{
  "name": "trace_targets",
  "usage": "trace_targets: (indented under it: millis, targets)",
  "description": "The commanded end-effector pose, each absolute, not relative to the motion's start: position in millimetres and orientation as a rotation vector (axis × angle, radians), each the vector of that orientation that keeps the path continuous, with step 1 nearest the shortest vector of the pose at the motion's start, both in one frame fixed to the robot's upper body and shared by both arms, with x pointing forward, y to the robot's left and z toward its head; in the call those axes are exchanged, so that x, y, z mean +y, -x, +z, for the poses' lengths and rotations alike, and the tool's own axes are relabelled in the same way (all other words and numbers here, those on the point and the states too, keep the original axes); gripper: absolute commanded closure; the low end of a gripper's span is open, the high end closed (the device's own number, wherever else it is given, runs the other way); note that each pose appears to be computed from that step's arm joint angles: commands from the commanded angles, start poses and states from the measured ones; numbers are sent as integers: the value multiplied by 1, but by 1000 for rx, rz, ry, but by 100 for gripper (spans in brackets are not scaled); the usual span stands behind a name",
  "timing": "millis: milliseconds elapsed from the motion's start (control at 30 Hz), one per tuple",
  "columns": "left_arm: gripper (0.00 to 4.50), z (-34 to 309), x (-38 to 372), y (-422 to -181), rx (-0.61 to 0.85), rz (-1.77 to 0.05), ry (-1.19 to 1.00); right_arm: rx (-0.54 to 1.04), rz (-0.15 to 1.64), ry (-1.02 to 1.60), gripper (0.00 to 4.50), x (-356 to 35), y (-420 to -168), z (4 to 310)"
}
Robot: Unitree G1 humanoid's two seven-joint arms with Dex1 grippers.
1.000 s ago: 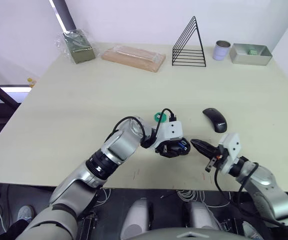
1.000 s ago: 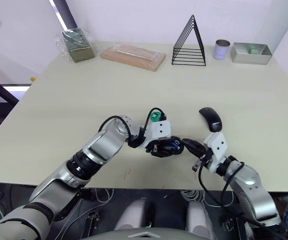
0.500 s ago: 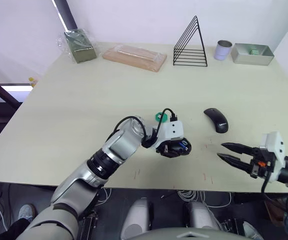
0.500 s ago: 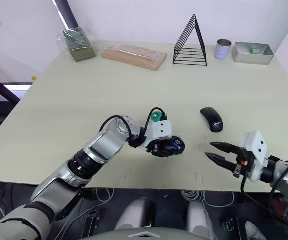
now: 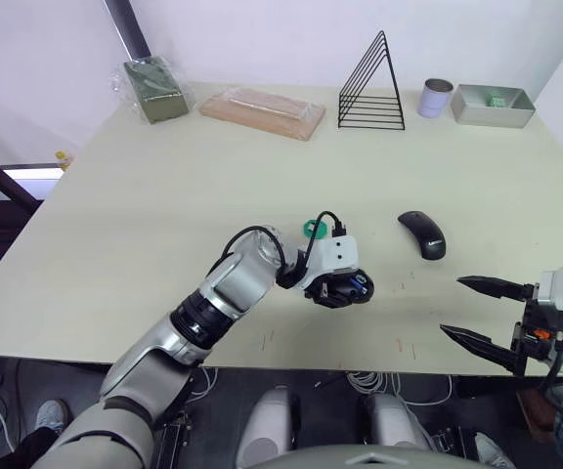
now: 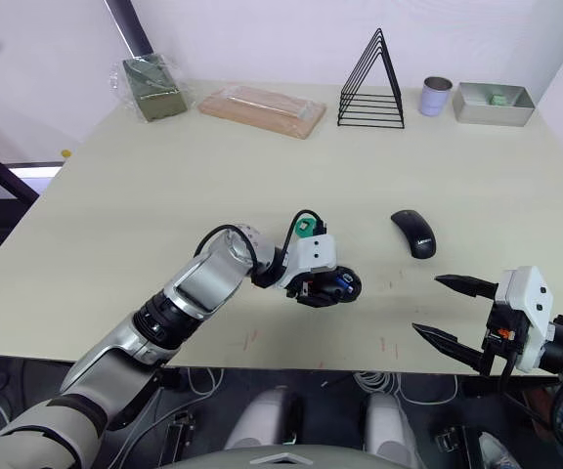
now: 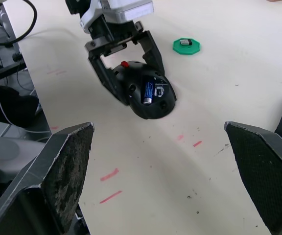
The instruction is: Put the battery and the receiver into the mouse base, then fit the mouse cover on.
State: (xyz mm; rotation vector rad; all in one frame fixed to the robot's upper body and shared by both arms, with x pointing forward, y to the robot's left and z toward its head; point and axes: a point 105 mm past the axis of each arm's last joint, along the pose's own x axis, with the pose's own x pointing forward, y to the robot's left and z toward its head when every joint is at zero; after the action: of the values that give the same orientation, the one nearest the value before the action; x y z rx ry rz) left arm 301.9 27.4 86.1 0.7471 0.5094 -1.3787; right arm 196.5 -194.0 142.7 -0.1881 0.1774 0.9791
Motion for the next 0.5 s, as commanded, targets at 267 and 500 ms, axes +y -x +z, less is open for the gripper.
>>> trace_targets:
  millis: [267,500]
  targets:
    - [9,88,32,-298,495,-1401,-754,138,982,211,0,-189,-197,149]
    - [9,104,43,-293,453,-1426,-701,135,980,209,0,-191,-199,149]
